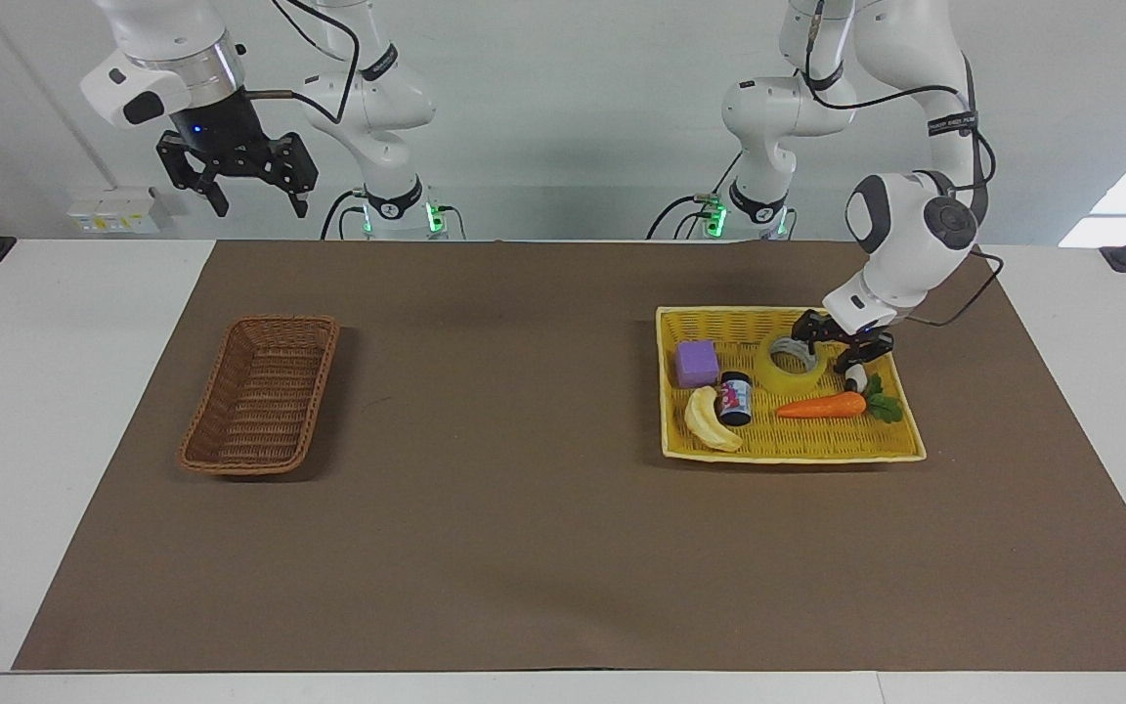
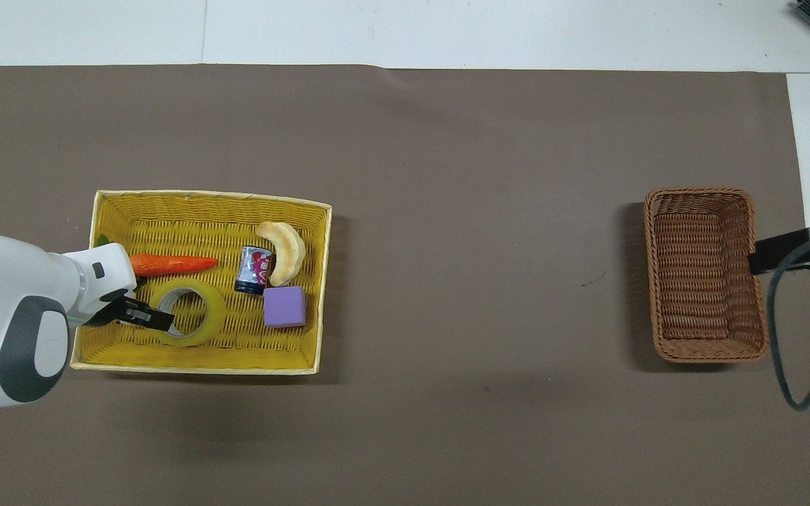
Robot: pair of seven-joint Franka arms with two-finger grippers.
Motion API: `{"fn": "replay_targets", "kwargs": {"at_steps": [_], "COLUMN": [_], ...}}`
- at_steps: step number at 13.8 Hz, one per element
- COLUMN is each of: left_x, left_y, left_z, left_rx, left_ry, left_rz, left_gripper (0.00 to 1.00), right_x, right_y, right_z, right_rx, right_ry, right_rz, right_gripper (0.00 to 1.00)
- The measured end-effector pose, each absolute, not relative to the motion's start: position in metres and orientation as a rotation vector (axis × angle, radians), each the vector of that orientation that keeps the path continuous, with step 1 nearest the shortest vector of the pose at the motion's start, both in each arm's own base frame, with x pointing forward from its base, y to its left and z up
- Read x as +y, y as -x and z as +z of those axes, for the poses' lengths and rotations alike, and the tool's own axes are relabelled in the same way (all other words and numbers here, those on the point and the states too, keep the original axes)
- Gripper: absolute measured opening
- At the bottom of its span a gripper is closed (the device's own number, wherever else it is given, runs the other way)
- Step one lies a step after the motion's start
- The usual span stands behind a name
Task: Move tape to another basket
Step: 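Reach the left gripper down to the clear tape roll in the tray, then grasp the tape roll rim with the left gripper and lift it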
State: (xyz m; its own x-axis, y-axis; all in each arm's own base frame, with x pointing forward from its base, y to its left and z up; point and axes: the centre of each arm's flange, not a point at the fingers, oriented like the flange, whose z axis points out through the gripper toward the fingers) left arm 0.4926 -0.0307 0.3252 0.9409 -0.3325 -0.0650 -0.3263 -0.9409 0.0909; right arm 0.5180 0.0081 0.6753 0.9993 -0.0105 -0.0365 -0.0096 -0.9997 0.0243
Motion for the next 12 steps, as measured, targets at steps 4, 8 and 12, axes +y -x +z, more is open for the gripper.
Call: {"fn": "replay_targets", "kwargs": {"at_steps": [4, 8, 12], "left_x": [-0.034, -0.033, -0.023], "left_y": [-0.495, -0.496, -0.518], "left_z": [0.318, 0.323, 0.369], "left_rx": [-0.436, -0.425, -0.400], "left_ry": [-3.032, -3.027, -3.011], "left_rz": [-0.123, -0.166, -0.228], "left_gripper": [0.23, 0.23, 0.23], "right_x": [0.008, 0.008, 0.008], "right_y": [-0.518, -0.518, -0.518], "right_z": [0.675, 0.675, 0.675], "right_rx": [-0.016, -0.016, -0.016], "right_ry": [-3.117, -3.117, -3.117], "right_rz": [-0.057, -0.057, -0.057], "right_gripper": [1.00, 1.00, 1.00]}}
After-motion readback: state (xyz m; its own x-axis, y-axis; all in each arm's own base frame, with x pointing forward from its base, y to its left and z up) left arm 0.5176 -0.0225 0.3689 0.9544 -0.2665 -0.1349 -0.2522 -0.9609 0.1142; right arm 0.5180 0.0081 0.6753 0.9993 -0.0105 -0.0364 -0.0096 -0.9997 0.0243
